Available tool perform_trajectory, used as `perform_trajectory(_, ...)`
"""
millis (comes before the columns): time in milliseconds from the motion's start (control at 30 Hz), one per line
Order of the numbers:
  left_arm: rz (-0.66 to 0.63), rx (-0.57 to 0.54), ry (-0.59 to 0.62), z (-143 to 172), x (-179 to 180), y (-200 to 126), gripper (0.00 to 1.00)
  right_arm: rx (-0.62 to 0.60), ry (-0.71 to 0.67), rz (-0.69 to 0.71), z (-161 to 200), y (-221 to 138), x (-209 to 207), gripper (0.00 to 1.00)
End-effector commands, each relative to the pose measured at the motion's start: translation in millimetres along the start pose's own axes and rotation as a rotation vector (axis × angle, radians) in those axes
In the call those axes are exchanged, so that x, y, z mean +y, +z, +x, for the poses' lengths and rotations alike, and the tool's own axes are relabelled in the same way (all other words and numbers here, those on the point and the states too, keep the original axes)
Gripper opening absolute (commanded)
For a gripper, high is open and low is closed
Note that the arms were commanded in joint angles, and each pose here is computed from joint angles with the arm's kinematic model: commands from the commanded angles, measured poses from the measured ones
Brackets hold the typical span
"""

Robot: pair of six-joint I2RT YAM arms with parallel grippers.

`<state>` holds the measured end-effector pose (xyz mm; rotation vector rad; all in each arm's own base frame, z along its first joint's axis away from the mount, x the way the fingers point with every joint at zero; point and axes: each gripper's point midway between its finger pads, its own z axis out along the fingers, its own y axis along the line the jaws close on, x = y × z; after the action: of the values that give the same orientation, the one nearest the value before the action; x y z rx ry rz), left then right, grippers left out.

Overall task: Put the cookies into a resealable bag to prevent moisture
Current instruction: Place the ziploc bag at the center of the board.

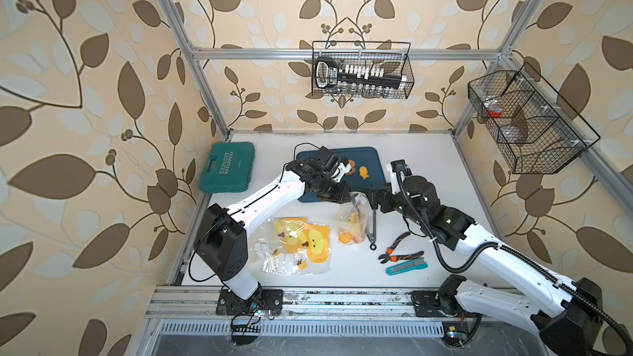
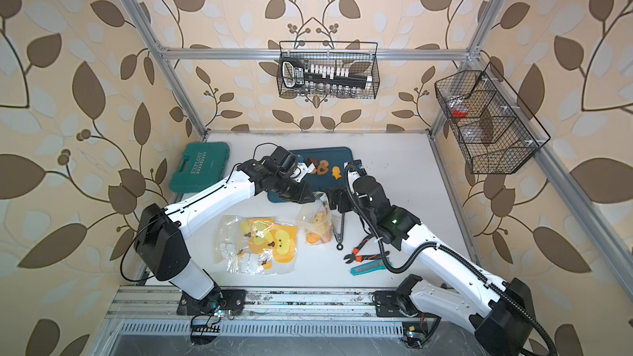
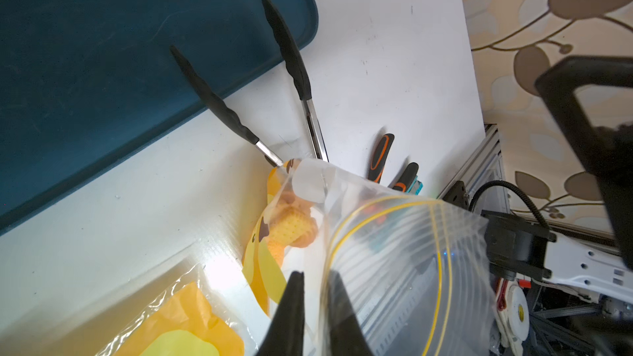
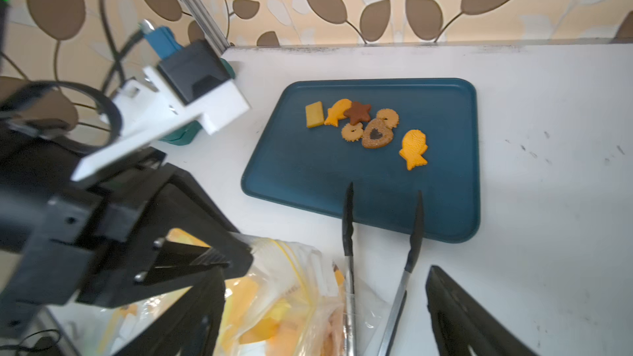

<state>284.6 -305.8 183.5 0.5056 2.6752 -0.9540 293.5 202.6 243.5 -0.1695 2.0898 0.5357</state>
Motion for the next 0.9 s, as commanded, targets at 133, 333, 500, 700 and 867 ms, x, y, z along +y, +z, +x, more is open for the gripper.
perform_trajectory(133, 0.028, -0.068, 0.052, -3, -15, -21, 0.26, 0.231, -0.027, -0.024, 20, -2, 12, 0.87)
perform_trajectory(333, -0.010, -0.135, 0.064, -1, -12, -39, 0.51, 0.410, -0.068, 0.073, 41, 13, 0, 0.84)
perform_trajectory(500, -0.050, -0.221, 0.139, 19, -18, -63, 0.88, 0.444, -0.068, 0.125, 42, 29, -9, 0.73)
perform_trajectory(700, -0.047, -0.152, 0.231, 63, -29, -43, 0.86, 0.455, 0.001, 0.138, 40, 42, -29, 0.71)
perform_trajectory(867, -0.163, -0.060, 0.299, 82, -17, -20, 0.82, 0.448, 0.041, 0.104, 37, 48, -32, 0.71)
